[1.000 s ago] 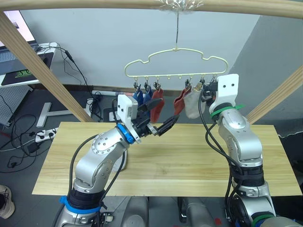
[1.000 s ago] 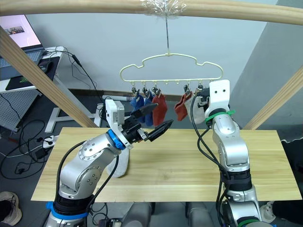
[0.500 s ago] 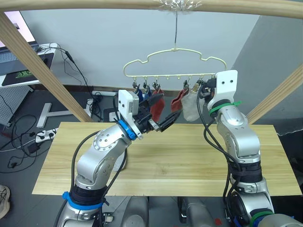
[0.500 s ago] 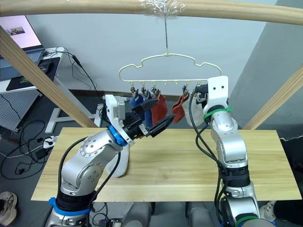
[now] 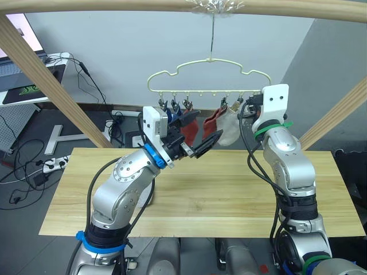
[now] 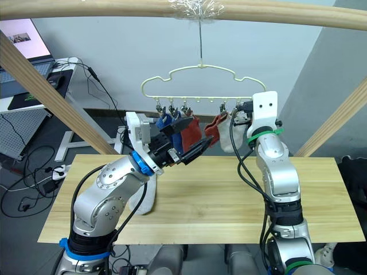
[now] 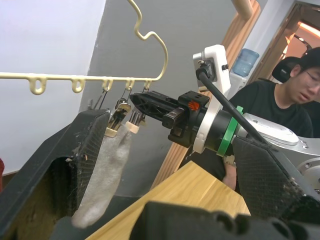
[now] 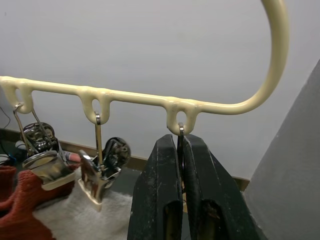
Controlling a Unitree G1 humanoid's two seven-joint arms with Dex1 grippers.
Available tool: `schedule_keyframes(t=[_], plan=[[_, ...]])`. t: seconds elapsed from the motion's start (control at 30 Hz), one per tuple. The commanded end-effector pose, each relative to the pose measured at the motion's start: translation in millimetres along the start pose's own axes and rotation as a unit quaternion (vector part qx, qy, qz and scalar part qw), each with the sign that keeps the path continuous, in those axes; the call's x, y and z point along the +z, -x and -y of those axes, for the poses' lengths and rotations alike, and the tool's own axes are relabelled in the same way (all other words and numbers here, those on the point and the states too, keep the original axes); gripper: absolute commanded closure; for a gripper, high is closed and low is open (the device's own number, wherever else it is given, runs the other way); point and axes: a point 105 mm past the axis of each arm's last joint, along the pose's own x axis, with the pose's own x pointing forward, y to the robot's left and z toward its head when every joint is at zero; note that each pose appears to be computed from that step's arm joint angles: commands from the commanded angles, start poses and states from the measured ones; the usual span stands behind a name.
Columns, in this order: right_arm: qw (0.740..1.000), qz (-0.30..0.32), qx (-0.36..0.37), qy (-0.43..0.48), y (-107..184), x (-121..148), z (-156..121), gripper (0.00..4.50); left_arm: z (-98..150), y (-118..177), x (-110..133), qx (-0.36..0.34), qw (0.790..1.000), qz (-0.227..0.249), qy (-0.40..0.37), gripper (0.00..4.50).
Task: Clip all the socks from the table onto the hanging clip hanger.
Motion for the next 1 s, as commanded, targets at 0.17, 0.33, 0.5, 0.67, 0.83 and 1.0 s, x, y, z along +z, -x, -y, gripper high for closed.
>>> schedule_keyframes(t=[0.17, 0.33, 0.5, 0.67, 0.83, 1.0], plan=[[0.997, -0.042, 0.068, 0.005, 8, 11, 19, 4.49, -8, 24, -25, 0.031, 0.998, -0.047, -0.006, 0.0], [0.984, -0.095, 0.15, -0.008, 15, 11, 11, 4.49, -50, 78, -90, 0.14, 0.972, -0.188, -0.018, 0.0], [0.97, -0.136, 0.198, -0.035, 22, 11, 3, 4.49, -88, 129, -136, 0.244, 0.923, -0.291, -0.06, 0.0], [0.972, -0.135, 0.189, -0.017, 20, 13, 8, 4.49, -115, 149, -158, 0.313, 0.888, -0.331, -0.064, 0.0], [0.974, -0.133, 0.182, -0.022, 15, 15, 12, 4.49, -119, 152, -175, 0.337, 0.876, -0.345, -0.014, 0.0], [0.974, -0.133, 0.182, -0.018, 15, 16, 13, 4.49, -113, 165, -195, 0.348, 0.856, -0.382, 0.028, 0.0]])
